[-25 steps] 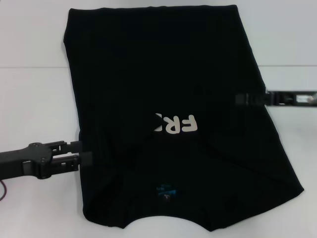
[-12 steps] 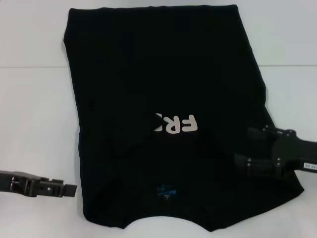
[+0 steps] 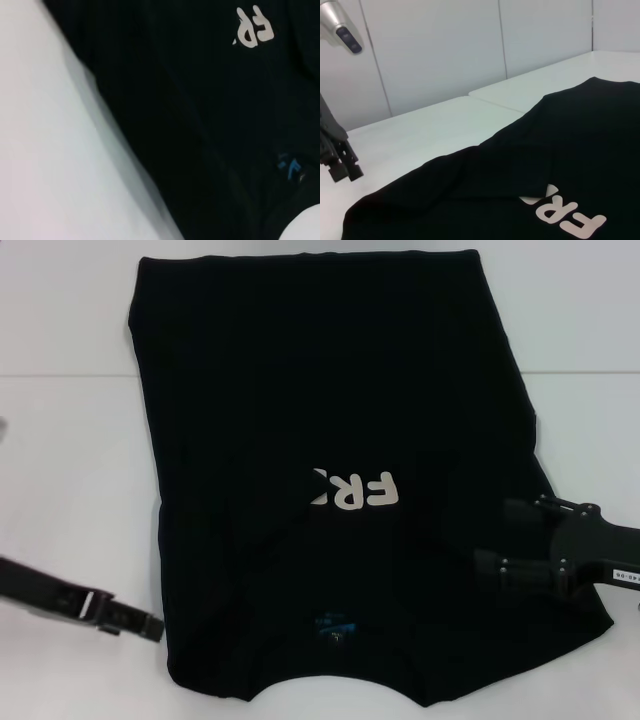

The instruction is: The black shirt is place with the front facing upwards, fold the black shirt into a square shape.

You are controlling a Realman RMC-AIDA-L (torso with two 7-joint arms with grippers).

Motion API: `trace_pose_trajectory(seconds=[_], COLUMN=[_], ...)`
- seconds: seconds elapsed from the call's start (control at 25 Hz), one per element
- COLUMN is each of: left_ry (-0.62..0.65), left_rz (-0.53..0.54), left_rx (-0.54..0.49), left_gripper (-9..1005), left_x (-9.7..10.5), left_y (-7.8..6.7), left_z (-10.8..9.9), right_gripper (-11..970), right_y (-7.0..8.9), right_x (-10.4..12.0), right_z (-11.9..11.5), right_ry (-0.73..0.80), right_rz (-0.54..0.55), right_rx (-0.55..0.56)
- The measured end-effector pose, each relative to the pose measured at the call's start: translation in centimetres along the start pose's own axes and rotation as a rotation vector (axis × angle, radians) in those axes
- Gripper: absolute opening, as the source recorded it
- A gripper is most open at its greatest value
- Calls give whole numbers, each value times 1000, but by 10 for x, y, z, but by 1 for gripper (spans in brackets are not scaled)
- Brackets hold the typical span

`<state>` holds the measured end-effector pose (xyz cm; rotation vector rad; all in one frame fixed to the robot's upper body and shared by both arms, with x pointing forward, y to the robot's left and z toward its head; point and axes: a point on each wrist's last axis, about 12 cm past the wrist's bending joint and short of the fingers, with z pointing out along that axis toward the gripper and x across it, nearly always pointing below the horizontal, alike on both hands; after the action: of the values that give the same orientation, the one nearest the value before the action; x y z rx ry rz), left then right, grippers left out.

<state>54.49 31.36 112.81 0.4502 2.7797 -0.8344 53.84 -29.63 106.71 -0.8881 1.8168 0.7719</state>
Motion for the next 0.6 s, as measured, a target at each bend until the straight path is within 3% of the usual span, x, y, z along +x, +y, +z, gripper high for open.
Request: trace_pose_trajectory(seconds=[0.24, 0.44, 0.6], left_ry=[39, 102, 144], left_rz=[17, 52, 111], left_rx=[-62, -173, -233], left_gripper=[710, 709, 709], left_x=[-21, -29, -35], left_y=[-28, -44, -66], left_z=[-1, 10, 21], right_gripper=[945, 944, 944], right_y=[-2, -4, -5], right_x=[0, 0, 1], right_z=[-1, -1, -2], right_ry=[-2, 1, 5], right_rz=[1, 4, 5], right_rx=[16, 32, 43])
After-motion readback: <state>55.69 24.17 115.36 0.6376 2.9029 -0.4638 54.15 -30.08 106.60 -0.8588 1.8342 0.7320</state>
